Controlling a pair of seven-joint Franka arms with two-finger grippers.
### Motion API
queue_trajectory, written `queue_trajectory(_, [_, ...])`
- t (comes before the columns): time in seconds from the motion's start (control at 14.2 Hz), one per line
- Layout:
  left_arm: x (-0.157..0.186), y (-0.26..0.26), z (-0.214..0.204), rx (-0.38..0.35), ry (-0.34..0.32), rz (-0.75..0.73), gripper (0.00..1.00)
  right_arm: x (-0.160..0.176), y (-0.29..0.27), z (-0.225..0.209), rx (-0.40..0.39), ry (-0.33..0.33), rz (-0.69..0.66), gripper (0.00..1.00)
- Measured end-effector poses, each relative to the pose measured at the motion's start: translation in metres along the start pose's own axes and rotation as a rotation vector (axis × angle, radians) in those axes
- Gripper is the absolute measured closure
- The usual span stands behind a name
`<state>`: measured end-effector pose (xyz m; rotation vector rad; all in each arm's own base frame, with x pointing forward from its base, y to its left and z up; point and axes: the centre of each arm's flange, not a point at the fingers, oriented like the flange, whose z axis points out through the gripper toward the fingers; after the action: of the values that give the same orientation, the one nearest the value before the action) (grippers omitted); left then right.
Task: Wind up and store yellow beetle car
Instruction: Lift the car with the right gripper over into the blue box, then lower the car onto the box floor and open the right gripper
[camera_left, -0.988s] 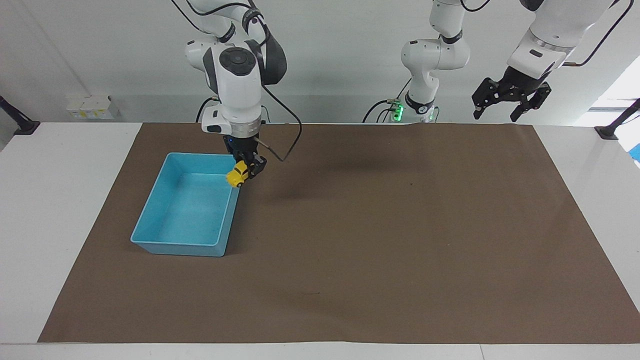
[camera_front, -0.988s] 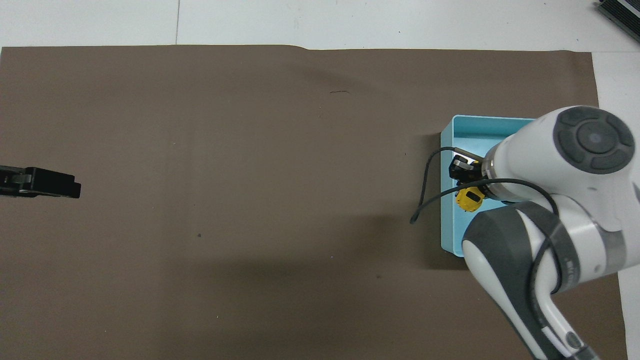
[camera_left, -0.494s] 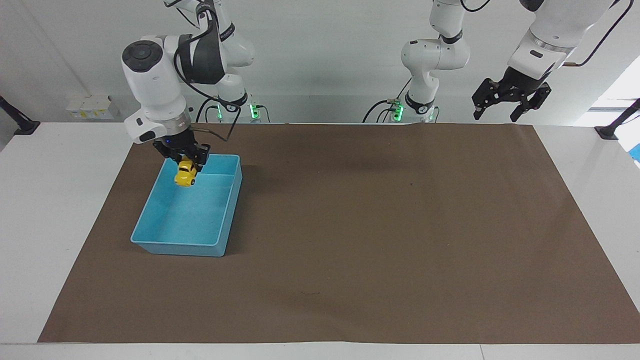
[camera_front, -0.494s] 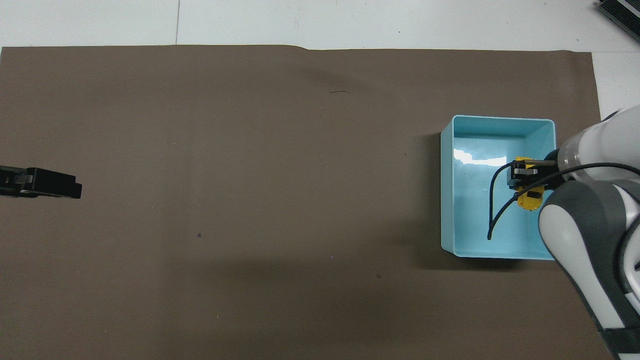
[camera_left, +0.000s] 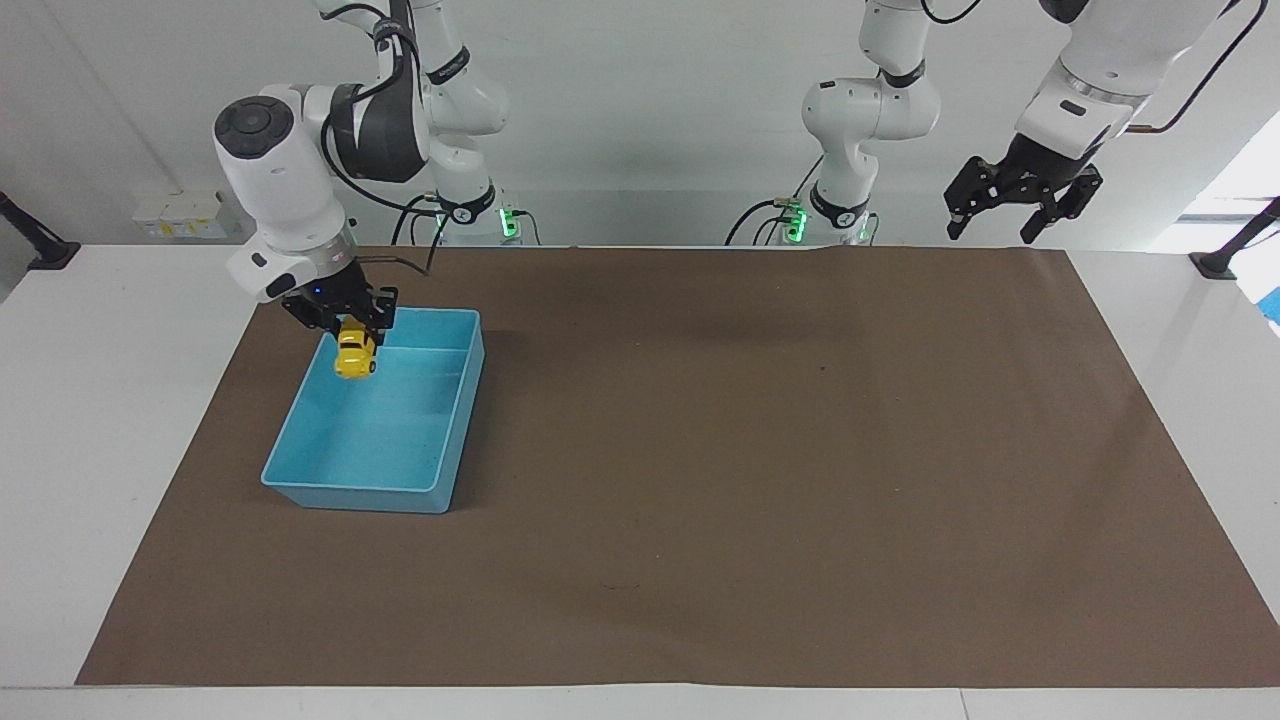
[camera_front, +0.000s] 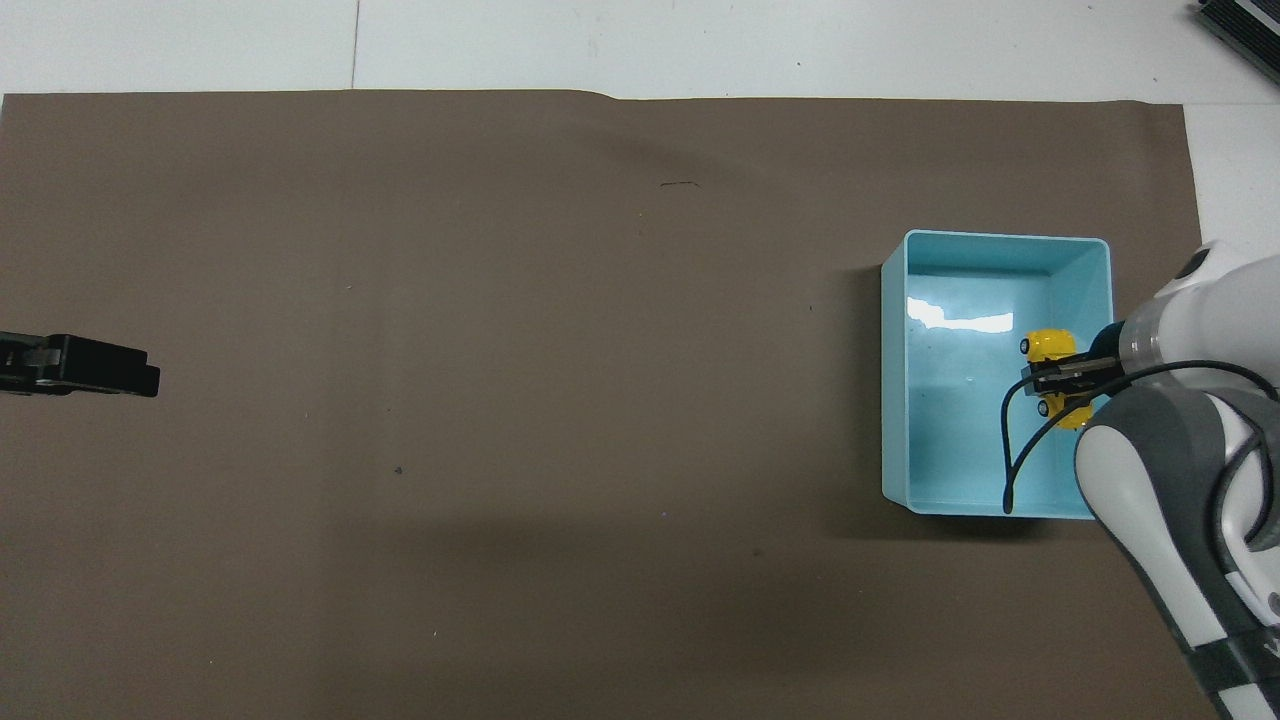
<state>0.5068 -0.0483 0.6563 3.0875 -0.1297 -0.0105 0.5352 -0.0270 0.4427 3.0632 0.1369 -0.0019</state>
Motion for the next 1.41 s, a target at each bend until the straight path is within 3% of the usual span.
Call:
queue_trajectory(0.49, [0.0, 0.0, 0.0, 0.0, 0.0, -0.001, 0.0, -0.015, -0.008, 0.074, 0.006, 0.106, 0.043, 0.5])
queue_trajectory(0.85, [0.0, 0.0, 0.0, 0.0, 0.0, -0.001, 0.0, -0.021, -0.015, 0.134, 0.028, 0.129, 0.115, 0.5])
queue_trajectory(1.2, [0.0, 0.0, 0.0, 0.0, 0.0, -0.001, 0.0, -0.021, -0.014, 0.125, 0.028, 0.131, 0.155, 0.01])
queue_trajectory(1.41, [0.0, 0.0, 0.0, 0.0, 0.0, -0.001, 0.0, -0.014, -0.009, 0.086, 0.016, 0.103, 0.161, 0.0])
